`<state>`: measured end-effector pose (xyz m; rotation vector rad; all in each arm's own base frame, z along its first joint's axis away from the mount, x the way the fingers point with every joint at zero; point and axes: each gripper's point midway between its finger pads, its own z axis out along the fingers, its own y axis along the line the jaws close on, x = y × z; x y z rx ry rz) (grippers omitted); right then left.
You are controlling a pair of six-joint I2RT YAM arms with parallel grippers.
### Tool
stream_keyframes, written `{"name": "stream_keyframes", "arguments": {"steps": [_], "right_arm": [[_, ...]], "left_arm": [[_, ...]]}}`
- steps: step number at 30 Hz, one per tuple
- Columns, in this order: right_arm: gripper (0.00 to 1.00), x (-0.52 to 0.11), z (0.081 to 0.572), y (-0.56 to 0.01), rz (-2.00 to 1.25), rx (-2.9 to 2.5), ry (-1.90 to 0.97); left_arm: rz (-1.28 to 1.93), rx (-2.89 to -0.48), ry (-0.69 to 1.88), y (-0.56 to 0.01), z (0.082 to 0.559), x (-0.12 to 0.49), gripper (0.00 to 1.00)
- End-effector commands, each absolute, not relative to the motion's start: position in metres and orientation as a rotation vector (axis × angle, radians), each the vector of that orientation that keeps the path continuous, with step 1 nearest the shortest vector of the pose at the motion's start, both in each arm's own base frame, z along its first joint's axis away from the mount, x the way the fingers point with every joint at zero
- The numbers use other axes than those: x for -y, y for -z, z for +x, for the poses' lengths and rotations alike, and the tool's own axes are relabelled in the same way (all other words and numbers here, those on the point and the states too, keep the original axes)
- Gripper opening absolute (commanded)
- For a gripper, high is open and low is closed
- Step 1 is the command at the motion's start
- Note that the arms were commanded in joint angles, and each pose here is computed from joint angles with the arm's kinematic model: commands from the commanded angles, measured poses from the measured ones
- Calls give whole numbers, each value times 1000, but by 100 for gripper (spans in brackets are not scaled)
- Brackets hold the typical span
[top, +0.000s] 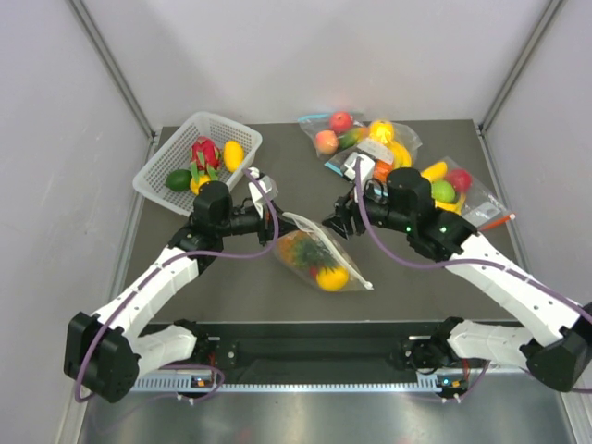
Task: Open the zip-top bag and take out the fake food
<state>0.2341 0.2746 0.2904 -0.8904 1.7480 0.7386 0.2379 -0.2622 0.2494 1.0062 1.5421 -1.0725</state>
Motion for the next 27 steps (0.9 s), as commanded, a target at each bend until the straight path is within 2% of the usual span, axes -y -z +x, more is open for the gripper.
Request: {"name": "stream_keyframes", "arguments": {"steps": [1,27], "right_arm": [[54,-295,237,-320,-901,-1627,-822],[43,-327,236,-270,-929,-1736,-852]], "left_arm": [[1057,-1424,1090,-269,232,267,0],[1050,-1454,1097,-263,237,270,0]]}}
